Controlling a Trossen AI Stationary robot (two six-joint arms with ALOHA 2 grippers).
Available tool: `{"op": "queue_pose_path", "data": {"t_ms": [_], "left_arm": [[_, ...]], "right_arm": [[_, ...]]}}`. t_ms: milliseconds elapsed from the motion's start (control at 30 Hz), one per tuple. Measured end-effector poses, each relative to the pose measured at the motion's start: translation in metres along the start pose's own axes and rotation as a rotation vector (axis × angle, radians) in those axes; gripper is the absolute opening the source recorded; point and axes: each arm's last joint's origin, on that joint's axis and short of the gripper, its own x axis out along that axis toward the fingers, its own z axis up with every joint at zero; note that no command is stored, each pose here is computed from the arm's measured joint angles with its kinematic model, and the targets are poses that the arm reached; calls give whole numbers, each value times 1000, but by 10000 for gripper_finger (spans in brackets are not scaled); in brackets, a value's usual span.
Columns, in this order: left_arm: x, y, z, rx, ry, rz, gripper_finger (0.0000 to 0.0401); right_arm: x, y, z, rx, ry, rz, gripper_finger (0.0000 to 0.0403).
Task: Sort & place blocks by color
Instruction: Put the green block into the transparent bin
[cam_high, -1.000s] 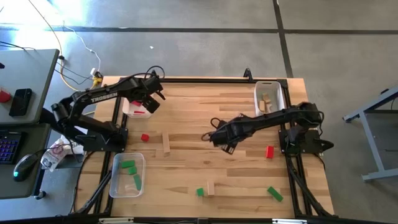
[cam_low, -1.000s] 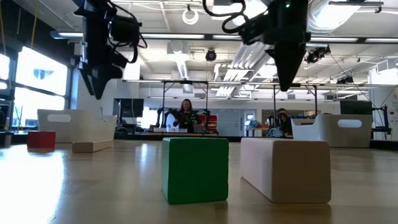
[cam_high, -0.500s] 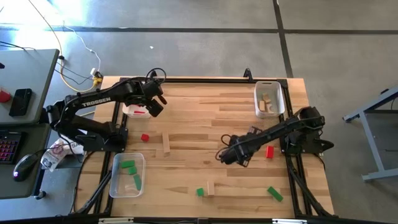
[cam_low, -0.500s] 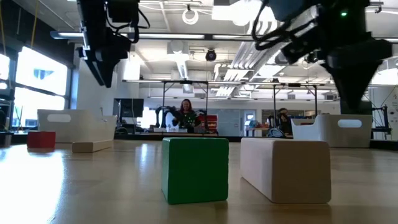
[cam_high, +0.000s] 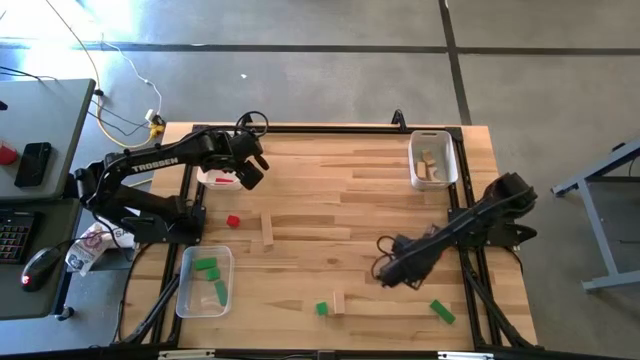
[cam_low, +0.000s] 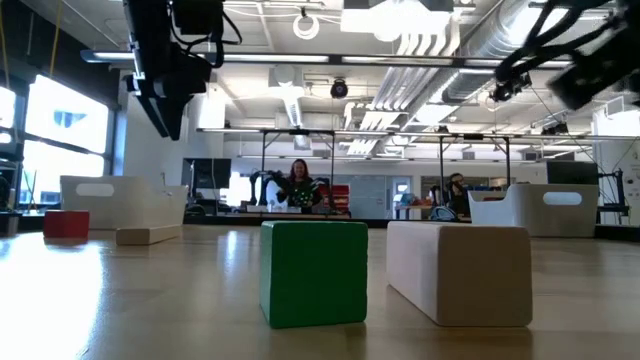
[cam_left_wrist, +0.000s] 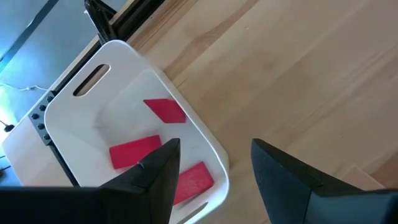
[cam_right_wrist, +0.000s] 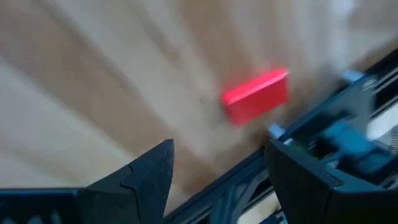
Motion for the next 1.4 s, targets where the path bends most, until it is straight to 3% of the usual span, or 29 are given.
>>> {"op": "queue_pose_path", "data": {"t_ms": [333,800,1033,1200,1400], "left_arm": [[0,0,0,0,-1,0,182],[0,-2,5,-41,-50,-28,182],[-3,-11,22,-149,-175,-218,182],[-12,-19,43,-161,-367,-415,182],[-28,-23,65,-152,-620,-571,182]], "right_arm": [[4,10,-49,-56,35,242,238],[22,34,-95,10,-1,374,238],[23,37,-103,93,-22,394,238],[24,42,-107,118,-52,438,238],[35,52,-110,124,-14,398,238]]}}
